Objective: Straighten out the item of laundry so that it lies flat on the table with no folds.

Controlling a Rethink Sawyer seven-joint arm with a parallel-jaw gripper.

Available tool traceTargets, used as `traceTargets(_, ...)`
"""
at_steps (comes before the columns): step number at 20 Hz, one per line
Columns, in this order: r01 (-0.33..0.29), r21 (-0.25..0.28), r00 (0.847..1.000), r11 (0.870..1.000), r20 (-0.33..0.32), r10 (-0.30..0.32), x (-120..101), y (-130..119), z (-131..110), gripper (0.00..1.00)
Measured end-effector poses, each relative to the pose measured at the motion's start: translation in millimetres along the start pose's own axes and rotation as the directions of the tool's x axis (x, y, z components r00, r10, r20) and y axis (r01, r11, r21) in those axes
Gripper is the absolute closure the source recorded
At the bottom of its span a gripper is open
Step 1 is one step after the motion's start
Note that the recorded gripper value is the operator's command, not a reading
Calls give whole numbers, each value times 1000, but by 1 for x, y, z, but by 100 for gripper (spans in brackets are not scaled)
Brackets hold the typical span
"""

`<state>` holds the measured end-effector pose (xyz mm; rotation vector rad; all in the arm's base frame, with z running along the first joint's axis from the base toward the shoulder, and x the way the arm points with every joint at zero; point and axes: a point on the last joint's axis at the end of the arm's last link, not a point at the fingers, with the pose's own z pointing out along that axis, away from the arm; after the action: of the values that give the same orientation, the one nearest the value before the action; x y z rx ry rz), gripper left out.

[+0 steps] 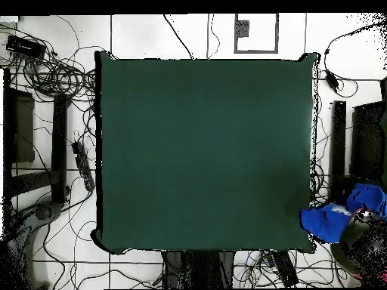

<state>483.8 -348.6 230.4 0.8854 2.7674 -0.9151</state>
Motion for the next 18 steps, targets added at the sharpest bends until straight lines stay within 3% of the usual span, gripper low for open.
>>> traceTargets(4, 141, -54, 990, 989, 27, -139, -11, 6, 8, 100)
traceTargets(7, 237, -102, 971, 966, 64, -231, -20, 19, 10, 100)
traceTargets(10, 284, -176, 958, 942, 94, -271, -27, 37, 15, 100)
traceTargets(11, 298, -206, 954, 932, 106, -281, -28, 44, 19, 100)
traceTargets(13, 346, -280, 937, 895, 152, -314, -29, 65, 36, 100)
traceTargets(15, 363, -298, 930, 883, 169, -325, -29, 71, 42, 100)
traceTargets(18, 429, -346, 898, 835, 260, -354, -24, 102, 64, 100)
